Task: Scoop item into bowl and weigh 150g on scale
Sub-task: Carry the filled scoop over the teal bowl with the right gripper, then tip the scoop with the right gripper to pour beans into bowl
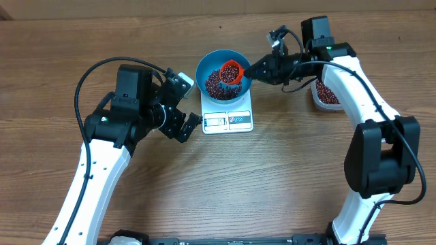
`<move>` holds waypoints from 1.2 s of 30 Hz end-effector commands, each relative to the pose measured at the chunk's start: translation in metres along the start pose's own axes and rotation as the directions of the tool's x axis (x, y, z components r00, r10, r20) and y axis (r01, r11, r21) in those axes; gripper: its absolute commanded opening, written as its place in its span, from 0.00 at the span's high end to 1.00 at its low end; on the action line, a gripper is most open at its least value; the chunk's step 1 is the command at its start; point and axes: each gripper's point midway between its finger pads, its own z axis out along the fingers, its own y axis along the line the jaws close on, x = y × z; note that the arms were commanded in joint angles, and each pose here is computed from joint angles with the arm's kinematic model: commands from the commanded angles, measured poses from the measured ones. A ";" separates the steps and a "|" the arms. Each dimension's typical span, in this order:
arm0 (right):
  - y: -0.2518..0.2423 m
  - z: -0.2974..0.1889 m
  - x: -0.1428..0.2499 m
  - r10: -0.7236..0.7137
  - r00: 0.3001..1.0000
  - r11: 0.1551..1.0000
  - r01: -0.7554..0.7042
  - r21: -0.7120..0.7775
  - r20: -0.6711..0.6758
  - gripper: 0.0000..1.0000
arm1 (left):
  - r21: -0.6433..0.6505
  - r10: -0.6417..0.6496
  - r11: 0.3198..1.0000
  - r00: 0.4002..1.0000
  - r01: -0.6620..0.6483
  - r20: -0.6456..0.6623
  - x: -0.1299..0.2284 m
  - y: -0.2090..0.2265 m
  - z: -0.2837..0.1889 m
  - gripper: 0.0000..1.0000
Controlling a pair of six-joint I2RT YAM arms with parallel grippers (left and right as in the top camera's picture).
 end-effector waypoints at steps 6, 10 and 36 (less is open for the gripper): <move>0.002 0.006 -0.017 -0.092 0.995 0.976 0.085 0.201 0.024 0.96 | -0.008 0.027 1.000 1.000 -0.027 0.010 -0.004 0.001 -0.003 0.01; 0.006 0.007 -0.021 -0.142 0.990 0.944 0.131 0.304 0.013 0.96 | -0.008 0.028 1.000 1.000 -0.028 0.010 -0.004 0.001 -0.003 0.00; 0.031 0.010 -0.027 -0.411 0.904 0.517 0.338 0.786 -0.118 0.96 | -0.008 0.028 1.000 1.000 -0.028 0.010 -0.004 0.001 -0.003 0.00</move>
